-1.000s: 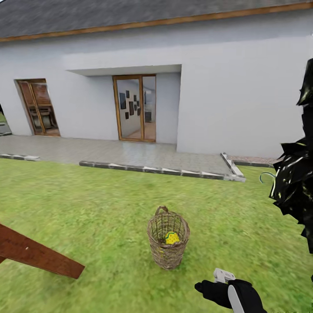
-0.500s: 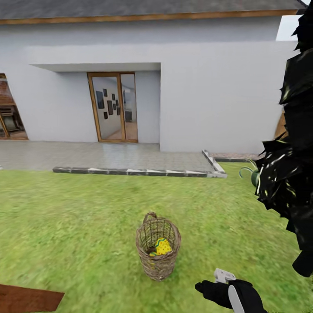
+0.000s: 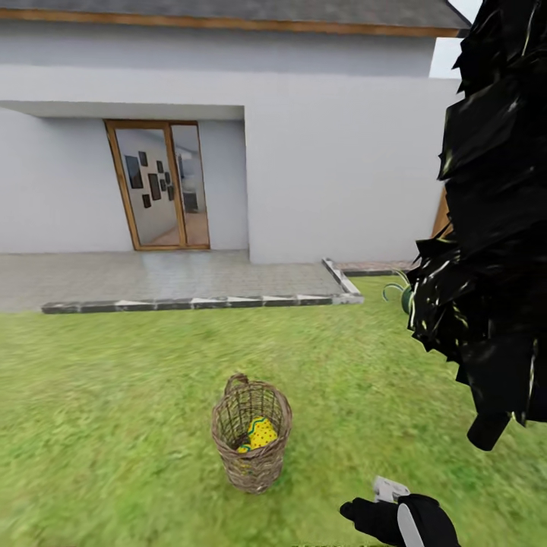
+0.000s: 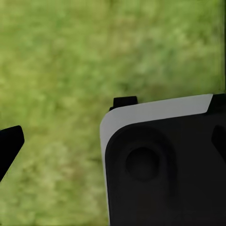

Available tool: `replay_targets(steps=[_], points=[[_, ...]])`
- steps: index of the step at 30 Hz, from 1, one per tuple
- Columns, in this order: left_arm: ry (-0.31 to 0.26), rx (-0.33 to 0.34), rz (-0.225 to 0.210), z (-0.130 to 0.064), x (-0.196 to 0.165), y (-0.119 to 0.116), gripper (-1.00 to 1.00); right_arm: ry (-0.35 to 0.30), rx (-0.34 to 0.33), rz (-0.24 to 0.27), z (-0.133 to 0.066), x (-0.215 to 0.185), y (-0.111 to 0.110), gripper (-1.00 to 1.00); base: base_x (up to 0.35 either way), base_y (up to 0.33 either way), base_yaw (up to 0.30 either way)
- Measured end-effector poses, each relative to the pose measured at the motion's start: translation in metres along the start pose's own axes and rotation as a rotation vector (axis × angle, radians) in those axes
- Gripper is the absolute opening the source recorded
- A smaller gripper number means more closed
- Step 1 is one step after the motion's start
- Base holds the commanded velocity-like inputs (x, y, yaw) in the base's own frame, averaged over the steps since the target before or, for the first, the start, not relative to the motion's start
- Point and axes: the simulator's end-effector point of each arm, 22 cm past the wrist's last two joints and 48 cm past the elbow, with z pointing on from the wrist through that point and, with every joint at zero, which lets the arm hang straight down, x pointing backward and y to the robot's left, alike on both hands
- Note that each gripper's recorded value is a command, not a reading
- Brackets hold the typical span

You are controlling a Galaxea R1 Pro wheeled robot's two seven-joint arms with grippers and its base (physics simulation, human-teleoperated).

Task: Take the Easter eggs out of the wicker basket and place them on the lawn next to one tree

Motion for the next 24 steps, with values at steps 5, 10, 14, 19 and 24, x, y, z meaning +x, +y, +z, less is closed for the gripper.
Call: replay_targets(steps=[5, 10, 14, 19, 24], points=[[0.002, 0.001, 0.001, -0.0001, 0.0009, -0.0002, 1.0, 0.003, 0.001, 0.001, 0.0007, 0.0008, -0.0003, 1.0, 0.001, 0.0, -0.278], [0.005, 0.001, 0.001, -0.0001, 0.0018, -0.0003, 1.0, 0.005, 0.001, 0.001, 0.0014, 0.0015, -0.0005, 1.0, 0.0, 0.0, -0.277], [0.007, 0.0, 0.001, -0.0002, 0.0025, -0.0002, 1.0, 0.009, 0.003, 0.001, 0.0025, 0.0031, -0.0012, 1.0, 0.0, 0.0, -0.276], [0.009, 0.001, 0.001, -0.0003, 0.0035, -0.0003, 1.0, 0.014, 0.006, 0.004, 0.0035, 0.0045, -0.0032, 1.0, 0.0, 0.0, -0.273], [0.012, 0.001, 0.002, -0.0004, 0.0046, -0.0003, 1.0, 0.026, 0.01, 0.007, 0.006, 0.0087, -0.006, 1.0, 0.0, 0.0, -0.272]])
